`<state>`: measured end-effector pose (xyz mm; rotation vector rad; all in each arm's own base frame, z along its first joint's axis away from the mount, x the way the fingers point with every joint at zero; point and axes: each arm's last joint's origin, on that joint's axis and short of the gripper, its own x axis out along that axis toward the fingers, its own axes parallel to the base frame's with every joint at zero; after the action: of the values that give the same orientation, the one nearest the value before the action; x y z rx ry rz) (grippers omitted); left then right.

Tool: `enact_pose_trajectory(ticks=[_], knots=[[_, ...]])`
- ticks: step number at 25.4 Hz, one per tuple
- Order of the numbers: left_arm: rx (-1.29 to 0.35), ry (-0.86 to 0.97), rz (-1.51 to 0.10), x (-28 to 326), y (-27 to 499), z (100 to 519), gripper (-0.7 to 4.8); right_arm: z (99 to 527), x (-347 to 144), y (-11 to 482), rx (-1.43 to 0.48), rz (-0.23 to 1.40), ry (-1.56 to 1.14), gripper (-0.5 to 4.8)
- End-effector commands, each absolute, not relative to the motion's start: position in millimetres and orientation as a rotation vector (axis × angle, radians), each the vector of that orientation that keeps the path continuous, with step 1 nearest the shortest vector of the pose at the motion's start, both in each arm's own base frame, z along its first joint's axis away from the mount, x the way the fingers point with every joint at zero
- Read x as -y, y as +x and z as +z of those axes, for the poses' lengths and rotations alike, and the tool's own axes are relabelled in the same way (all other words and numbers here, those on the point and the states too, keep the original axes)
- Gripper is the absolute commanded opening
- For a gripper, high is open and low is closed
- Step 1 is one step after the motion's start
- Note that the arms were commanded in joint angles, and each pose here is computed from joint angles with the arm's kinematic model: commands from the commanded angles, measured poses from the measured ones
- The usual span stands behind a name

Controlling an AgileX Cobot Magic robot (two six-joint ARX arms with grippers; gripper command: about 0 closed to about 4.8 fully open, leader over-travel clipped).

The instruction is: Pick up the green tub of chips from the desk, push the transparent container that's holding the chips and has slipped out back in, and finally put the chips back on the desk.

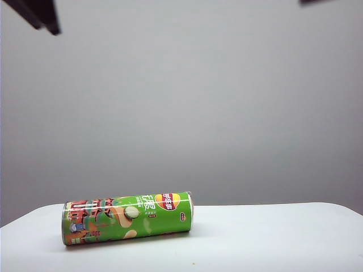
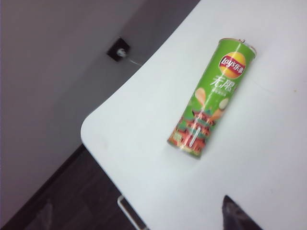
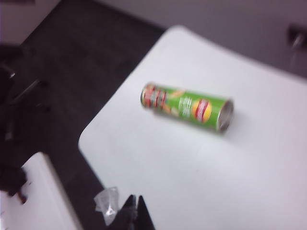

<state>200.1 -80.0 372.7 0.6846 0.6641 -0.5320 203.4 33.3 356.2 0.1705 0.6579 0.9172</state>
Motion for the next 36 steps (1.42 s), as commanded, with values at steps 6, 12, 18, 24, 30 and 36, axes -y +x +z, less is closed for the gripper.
enact_pose_trajectory(ticks=[6,12,18,24,30,36], knots=[[-0.422,0.6,-0.433,52.5,134.6,330.6,4.79,375.0,-23.2,145.2,-0.285,0.589,0.125,-0.09],[-0.212,0.444,-0.36,40.7,106.0,300.4,4.79,326.8,-18.4,108.4,-0.14,0.491,0.091,-0.09],[-0.136,0.349,-0.384,38.1,96.1,281.9,4.79,297.3,-15.6,83.7,-0.029,0.441,0.081,-0.09],[-0.109,0.243,-0.391,42.1,104.5,258.6,4.79,268.2,-15.4,74.6,0.084,0.46,0.124,-0.09],[-0.095,0.118,-0.463,46.5,109.2,233.6,4.79,245.0,-14.8,72.5,0.167,0.458,0.226,-0.09],[0.043,0.053,-0.438,37.8,89.2,243.3,4.79,241.5,-15.2,72.6,0.166,0.477,0.226,-0.09]])
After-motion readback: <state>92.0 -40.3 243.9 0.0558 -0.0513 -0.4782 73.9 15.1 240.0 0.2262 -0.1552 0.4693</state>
